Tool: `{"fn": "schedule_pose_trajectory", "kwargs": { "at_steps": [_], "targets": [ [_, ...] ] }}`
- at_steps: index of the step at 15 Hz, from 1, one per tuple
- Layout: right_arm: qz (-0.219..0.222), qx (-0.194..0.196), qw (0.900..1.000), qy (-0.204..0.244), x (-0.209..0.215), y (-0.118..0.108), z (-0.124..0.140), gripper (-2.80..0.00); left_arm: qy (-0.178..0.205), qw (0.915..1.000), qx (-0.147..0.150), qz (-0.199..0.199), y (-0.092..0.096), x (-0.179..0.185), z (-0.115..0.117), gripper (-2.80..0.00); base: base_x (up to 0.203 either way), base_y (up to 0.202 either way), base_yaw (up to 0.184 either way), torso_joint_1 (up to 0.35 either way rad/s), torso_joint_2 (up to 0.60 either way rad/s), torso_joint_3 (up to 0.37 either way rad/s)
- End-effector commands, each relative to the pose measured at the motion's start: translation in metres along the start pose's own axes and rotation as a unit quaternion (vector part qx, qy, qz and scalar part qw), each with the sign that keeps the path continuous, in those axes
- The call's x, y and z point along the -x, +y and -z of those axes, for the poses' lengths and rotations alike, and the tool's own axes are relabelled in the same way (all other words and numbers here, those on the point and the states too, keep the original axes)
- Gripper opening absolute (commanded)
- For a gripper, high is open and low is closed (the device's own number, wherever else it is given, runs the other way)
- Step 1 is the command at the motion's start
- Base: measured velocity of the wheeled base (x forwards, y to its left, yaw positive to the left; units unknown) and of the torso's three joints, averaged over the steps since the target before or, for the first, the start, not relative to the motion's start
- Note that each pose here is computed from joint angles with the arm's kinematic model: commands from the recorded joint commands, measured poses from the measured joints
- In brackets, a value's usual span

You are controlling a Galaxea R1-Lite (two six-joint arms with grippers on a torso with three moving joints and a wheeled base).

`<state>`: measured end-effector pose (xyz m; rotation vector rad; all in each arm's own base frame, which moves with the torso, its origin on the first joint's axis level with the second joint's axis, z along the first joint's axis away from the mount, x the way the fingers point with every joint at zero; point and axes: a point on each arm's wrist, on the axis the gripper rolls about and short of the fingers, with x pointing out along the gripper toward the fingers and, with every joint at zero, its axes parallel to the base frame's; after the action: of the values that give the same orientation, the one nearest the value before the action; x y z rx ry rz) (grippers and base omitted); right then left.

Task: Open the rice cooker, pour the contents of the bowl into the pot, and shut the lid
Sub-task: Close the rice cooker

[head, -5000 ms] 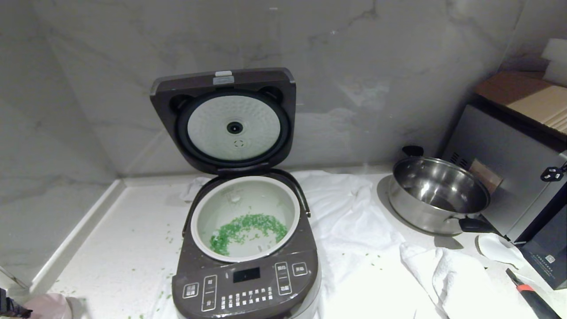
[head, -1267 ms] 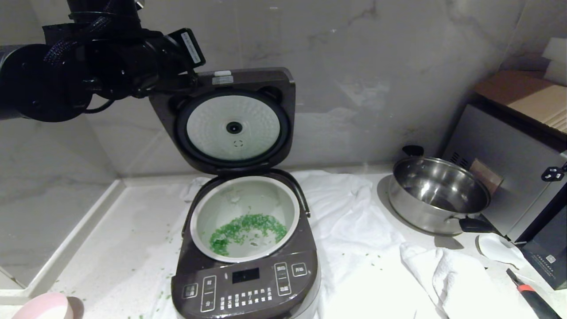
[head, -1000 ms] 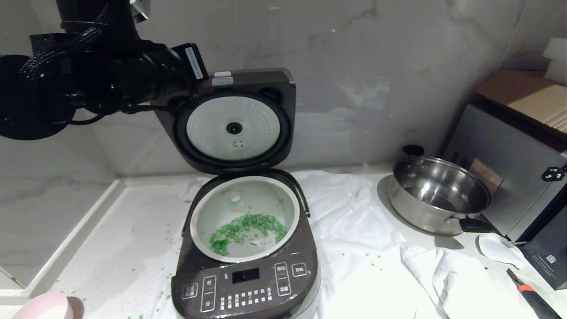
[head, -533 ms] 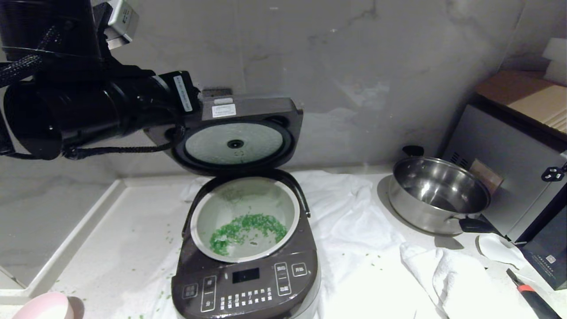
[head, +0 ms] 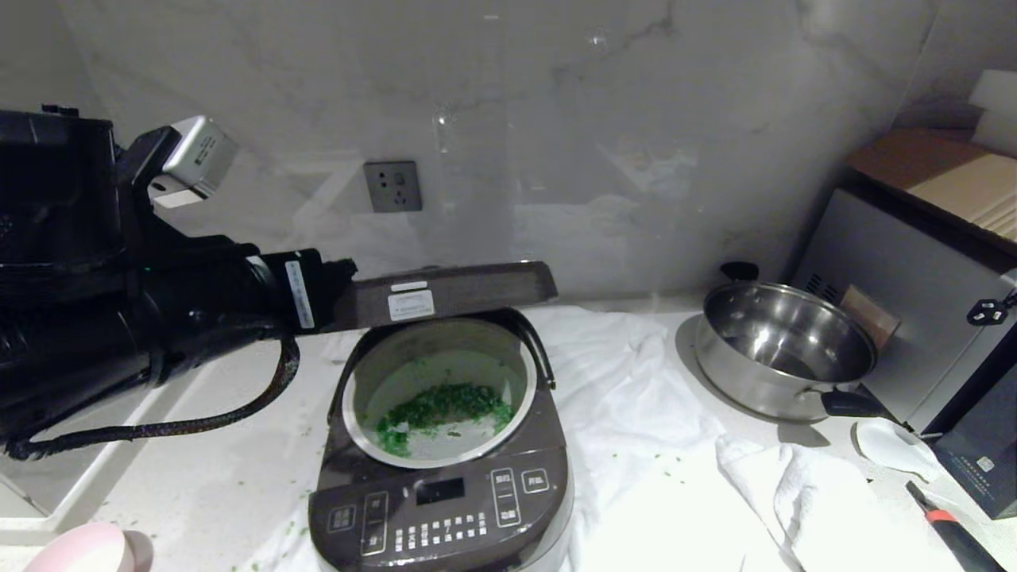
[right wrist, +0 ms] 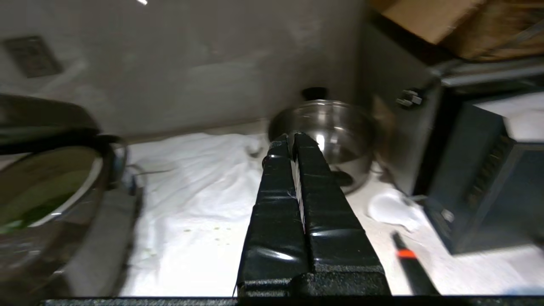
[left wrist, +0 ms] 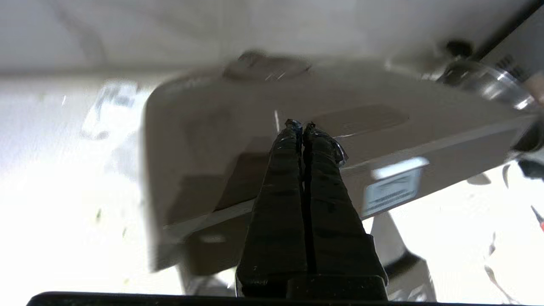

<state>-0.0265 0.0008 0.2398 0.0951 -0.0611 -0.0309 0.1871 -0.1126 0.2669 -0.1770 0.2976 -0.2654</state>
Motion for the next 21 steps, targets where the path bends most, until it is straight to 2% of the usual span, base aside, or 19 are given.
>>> {"fn": "schedule_pose_trajectory", "kwargs": {
  "at_steps": [1, 3, 5, 8, 10, 11, 13, 15, 17, 21],
  "targets": [
    [-0.037, -0.015, 0.998, 0.041, -0.036, 0.005, -0.027, -2.8, 0.009, 0.9999, 0.011, -0.006, 0.005, 0.008, 0.01, -2.8, 0.0, 0.0, 0.0, 0.0, 0.0, 0.0],
    [-0.081, -0.051, 0.993, 0.071, -0.068, 0.009, -0.049, -2.8, 0.019, 0.9996, 0.018, -0.008, 0.007, 0.008, 0.017, -2.8, 0.0, 0.0, 0.0, 0.0, 0.0, 0.0],
    [-0.144, -0.109, 0.974, 0.135, -0.115, 0.017, -0.058, -2.8, 0.03, 0.9992, 0.026, -0.001, 0.003, 0.006, 0.022, -2.8, 0.0, 0.0, 0.0, 0.0, 0.0, 0.0],
    [-0.207, -0.186, 0.928, 0.247, -0.199, 0.045, -0.052, -2.8, 0.034, 0.999, 0.027, -0.002, 0.004, 0.007, 0.026, -2.8, 0.0, 0.0, 0.0, 0.0, 0.0, 0.0],
    [-0.246, -0.211, 0.896, 0.305, -0.244, 0.077, -0.043, -2.8, 0.041, 0.9988, 0.025, -0.004, 0.005, 0.008, 0.031, -2.8, 0.0, 0.0, 0.0, 0.0, 0.0, 0.0],
    [-0.263, -0.223, 0.876, 0.337, -0.262, 0.097, -0.034, -2.8, 0.046, 0.9986, 0.024, -0.004, 0.005, 0.006, 0.033, -2.8, 0.0, 0.0, 0.0, 0.0, 0.0, 0.0],
    [-0.286, -0.23, 0.835, 0.411, -0.288, 0.138, -0.011, -2.8, 0.051, 0.9984, 0.024, -0.002, 0.005, 0.008, 0.036, -2.8, 0.0, 0.0, 0.0, 0.0, 0.0, 0.0],
    [-0.308, -0.231, 0.803, 0.456, -0.301, 0.166, -0.003, -2.8, 0.051, 0.9984, 0.024, -0.001, 0.006, 0.011, 0.038, -2.8, 0.0, 0.0, 0.0, 0.0, 0.0, 0.0],
    [-0.327, -0.228, 0.774, 0.492, -0.305, 0.184, 0.006, -2.8, 0.053, 0.9983, 0.022, 0.009, 0.005, 0.017, 0.042, -2.8, 0.0, 0.0, 0.0, 0.0, 0.0, 0.0],
    [-0.34, -0.21, 0.745, 0.534, -0.309, 0.215, 0.035, -2.8, 0.061, 0.9974, 0.038, 0.012, 0.007, 0.025, 0.05, -2.8, 0.0, 0.0, 0.0, 0.0, 0.0, 0.0]
  ]
}}
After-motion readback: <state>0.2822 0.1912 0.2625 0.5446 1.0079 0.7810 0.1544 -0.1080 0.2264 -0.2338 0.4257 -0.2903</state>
